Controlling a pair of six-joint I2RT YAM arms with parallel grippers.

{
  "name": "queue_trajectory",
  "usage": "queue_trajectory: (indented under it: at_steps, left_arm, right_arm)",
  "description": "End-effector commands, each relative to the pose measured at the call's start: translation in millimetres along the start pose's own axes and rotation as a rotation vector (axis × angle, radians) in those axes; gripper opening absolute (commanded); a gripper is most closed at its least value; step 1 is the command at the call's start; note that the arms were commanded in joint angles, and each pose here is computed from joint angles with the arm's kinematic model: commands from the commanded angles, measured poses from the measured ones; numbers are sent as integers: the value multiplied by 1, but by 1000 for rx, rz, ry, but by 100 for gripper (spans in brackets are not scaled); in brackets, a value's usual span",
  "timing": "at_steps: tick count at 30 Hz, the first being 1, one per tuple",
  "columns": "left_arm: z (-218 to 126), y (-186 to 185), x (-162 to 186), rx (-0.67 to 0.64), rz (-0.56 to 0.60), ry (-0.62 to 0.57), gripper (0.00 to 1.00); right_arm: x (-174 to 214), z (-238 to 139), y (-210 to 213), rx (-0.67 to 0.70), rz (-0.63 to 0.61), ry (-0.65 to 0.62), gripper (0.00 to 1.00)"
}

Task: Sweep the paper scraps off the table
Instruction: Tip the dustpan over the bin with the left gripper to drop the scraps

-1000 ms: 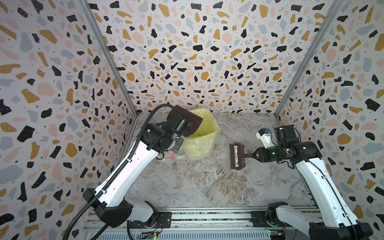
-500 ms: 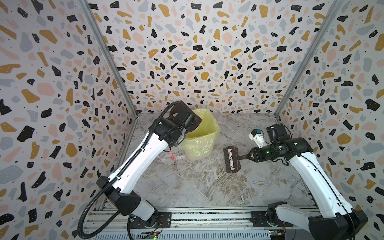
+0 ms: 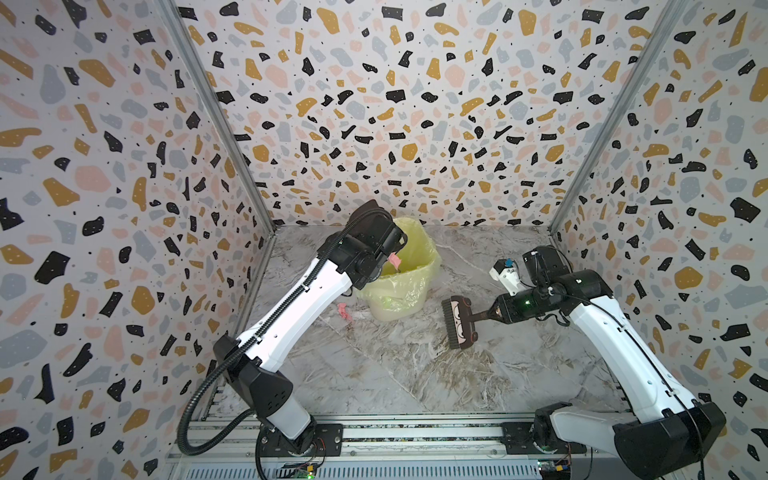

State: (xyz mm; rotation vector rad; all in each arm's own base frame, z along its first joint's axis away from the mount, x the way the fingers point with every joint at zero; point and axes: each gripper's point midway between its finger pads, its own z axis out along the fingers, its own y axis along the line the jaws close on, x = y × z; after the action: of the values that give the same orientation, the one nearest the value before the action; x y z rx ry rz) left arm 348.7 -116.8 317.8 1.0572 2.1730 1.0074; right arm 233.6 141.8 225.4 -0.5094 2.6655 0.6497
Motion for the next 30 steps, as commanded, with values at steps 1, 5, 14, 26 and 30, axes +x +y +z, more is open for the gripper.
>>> queue_trajectory:
  at_steps: [1,5,14,26,30]
  left_arm:
    - [-6,17,-9,-166,78,20,0]
    - [-16,15,-17,-349,231,74,0]
    - [-35,33,-20,-462,212,79,0]
    - [-55,39,-10,-333,-44,-88,0]
    - [-64,37,-3,-243,-204,-184,0]
  right_arm:
    - [-9,-16,9,-17,-25,-49,0]
    - [-9,-17,10,-20,-25,-47,0]
    - [-7,-18,11,-25,-20,-46,0]
    - [-3,-9,20,-122,52,-88,0]
    - [2,-9,36,-205,120,-141,0]
